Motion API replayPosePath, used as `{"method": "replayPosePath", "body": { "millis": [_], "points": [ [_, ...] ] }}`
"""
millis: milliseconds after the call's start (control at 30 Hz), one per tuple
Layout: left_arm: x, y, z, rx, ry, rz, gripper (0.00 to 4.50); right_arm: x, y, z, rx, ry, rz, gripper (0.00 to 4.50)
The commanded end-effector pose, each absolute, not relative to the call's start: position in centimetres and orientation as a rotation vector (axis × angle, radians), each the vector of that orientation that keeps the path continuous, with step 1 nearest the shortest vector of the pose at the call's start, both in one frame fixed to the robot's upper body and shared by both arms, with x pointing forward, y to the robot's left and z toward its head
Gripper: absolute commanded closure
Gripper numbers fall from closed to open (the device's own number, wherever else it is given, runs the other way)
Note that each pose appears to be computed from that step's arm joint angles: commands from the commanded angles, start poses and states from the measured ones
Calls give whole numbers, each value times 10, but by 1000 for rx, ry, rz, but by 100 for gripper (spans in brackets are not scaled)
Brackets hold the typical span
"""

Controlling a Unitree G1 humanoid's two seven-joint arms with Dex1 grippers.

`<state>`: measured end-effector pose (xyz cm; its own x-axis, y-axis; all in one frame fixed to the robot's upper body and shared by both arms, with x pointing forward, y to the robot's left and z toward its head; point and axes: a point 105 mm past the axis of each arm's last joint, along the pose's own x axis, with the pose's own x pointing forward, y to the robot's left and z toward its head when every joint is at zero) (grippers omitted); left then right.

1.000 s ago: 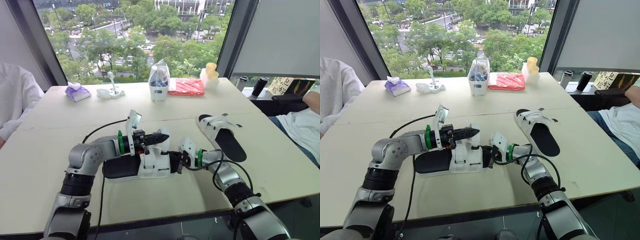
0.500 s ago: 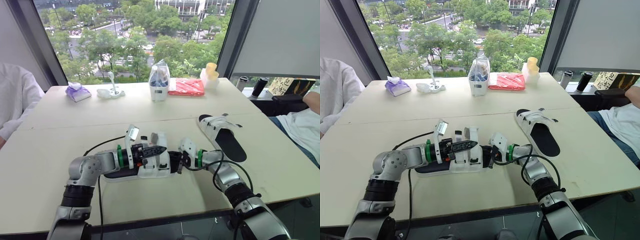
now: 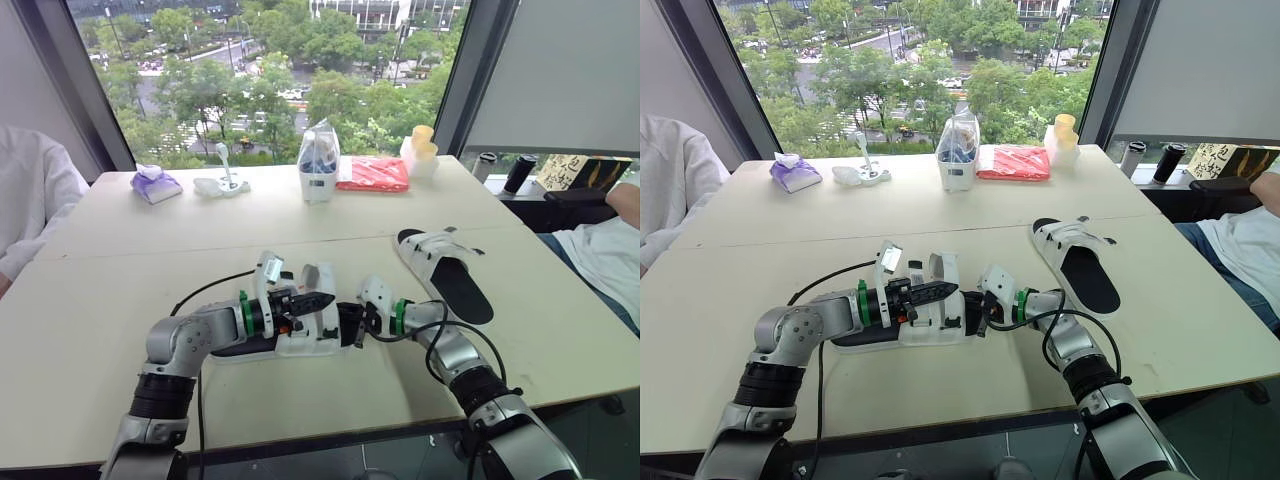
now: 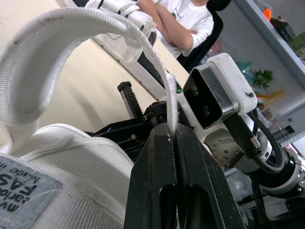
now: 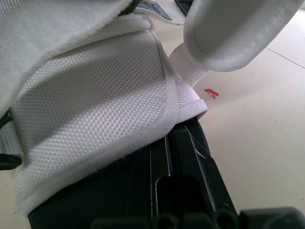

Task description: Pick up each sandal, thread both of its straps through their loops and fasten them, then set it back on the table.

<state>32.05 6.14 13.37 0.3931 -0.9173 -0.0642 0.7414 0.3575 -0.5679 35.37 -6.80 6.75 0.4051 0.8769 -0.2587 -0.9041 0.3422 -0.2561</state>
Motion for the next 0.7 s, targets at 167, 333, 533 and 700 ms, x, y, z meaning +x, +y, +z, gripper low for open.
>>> {"method": "replayPosePath", "body": {
  "millis": [167, 333, 533, 700],
  "points": [
    [325, 68, 142, -451, 352, -1103, 447, 330, -77, 1, -379, 367, 1176, 450],
    [316, 65, 139, -439, 372, -1147, 447, 330, -76, 1, -379, 367, 1178, 450],
    [311, 60, 144, -507, 371, -1173, 447, 330, -76, 0, -379, 369, 1176, 450],
    [312, 60, 145, -535, 370, -1159, 447, 329, -76, 0, -379, 370, 1177, 450]
  ]
}}
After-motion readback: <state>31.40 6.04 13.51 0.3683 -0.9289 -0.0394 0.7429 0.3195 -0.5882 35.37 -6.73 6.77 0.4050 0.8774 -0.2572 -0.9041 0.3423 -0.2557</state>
